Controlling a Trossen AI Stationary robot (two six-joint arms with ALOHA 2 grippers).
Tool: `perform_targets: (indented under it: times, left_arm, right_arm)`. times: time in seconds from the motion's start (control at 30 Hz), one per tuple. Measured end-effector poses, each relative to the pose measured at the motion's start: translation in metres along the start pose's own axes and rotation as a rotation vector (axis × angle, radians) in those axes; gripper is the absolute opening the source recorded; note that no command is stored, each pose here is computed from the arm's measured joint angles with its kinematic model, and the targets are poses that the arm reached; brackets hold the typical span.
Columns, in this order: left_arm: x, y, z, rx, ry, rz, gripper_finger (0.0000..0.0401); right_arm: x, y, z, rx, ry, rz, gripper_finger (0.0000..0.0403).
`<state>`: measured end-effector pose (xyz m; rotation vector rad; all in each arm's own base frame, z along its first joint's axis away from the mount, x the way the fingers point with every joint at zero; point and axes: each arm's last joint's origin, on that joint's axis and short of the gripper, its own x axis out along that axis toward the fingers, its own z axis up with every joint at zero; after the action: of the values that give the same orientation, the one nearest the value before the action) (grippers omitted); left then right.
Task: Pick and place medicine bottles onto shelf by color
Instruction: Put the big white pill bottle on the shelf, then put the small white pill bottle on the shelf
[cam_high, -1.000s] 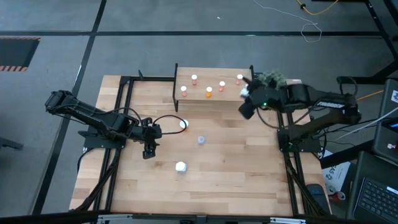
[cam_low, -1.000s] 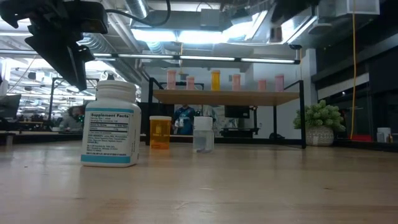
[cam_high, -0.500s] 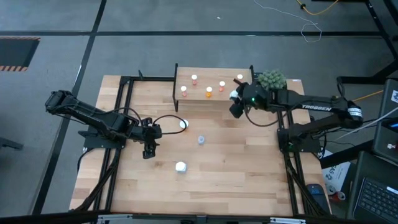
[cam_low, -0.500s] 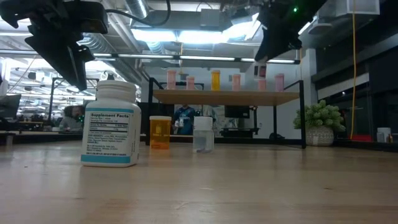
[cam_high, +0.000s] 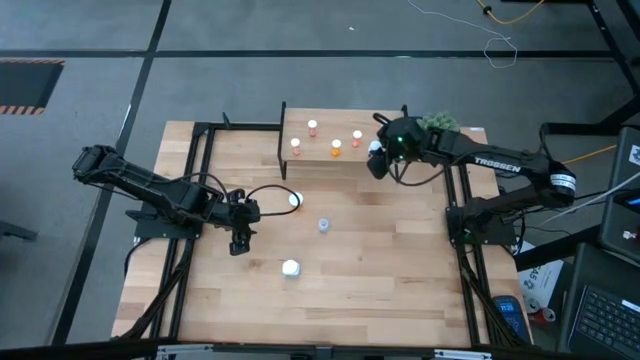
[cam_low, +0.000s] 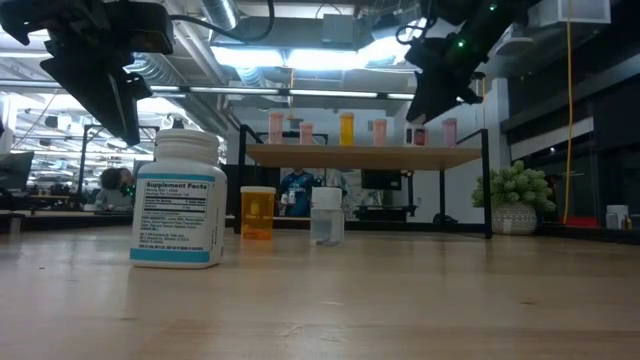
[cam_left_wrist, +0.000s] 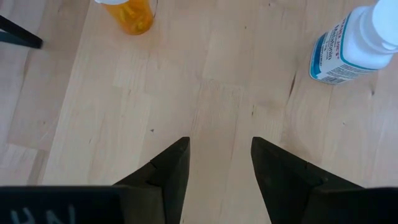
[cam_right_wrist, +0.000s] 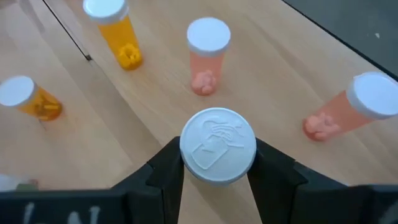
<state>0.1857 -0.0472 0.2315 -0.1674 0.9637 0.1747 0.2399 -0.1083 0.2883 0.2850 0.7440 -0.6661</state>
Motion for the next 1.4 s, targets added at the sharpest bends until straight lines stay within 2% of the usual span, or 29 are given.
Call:
perform_targets:
  times: [0.07,0.3,0.47,0.63,0.83,1.0,1.17,1.27,1.4]
  left_arm:
    - [0.0,0.0,0.0,0.0,0.0,0.0,0.0167]
    - [0.0,0.0,0.0,0.0,0.0,0.0,0.0167]
    - [0.0,0.0,0.0,0.0,0.0,0.0,0.0167]
    - [0.0,0.0,0.0,-0.001,0.0,0.0,0.0167]
    - [0.0,0.0,0.0,-0.003,0.001,0.0,0.0167]
    - [0.0,0.0,0.0,-0.017,0.001,0.0,0.0167]
    - [0.0,0.0,0.0,-0.031,0.001,0.0,0.0169]
    - [0.0,0.0,0.001,-0.033,-0.012,-0.004,0.0167]
    - [0.002,-0.004,0.011,-0.033,-0.115,-0.008,0.0166]
  right_arm:
    - [0.001,0.0,0.001,0.003,-0.007,0.0,0.0152]
    - [0.001,-0.002,0.002,-0.009,-0.026,-0.054,0.0215]
    - [0.0,-0.002,0.006,-0.015,-0.042,-0.057,0.0239]
    - [-0.014,-0.002,0.025,-0.02,-0.107,-0.047,0.0246]
    - [-0.048,0.0,0.059,0.004,-0.208,-0.013,0.0247]
    - [-0.081,0.011,0.072,0.064,-0.171,0.199,0.0247]
    - [-0.095,0.032,0.064,0.016,-0.067,0.407,0.0247]
    - [-0.1,0.047,0.055,-0.027,-0.009,0.47,0.0248]
    - [-0.104,0.067,0.041,-0.075,0.044,0.526,0.0248]
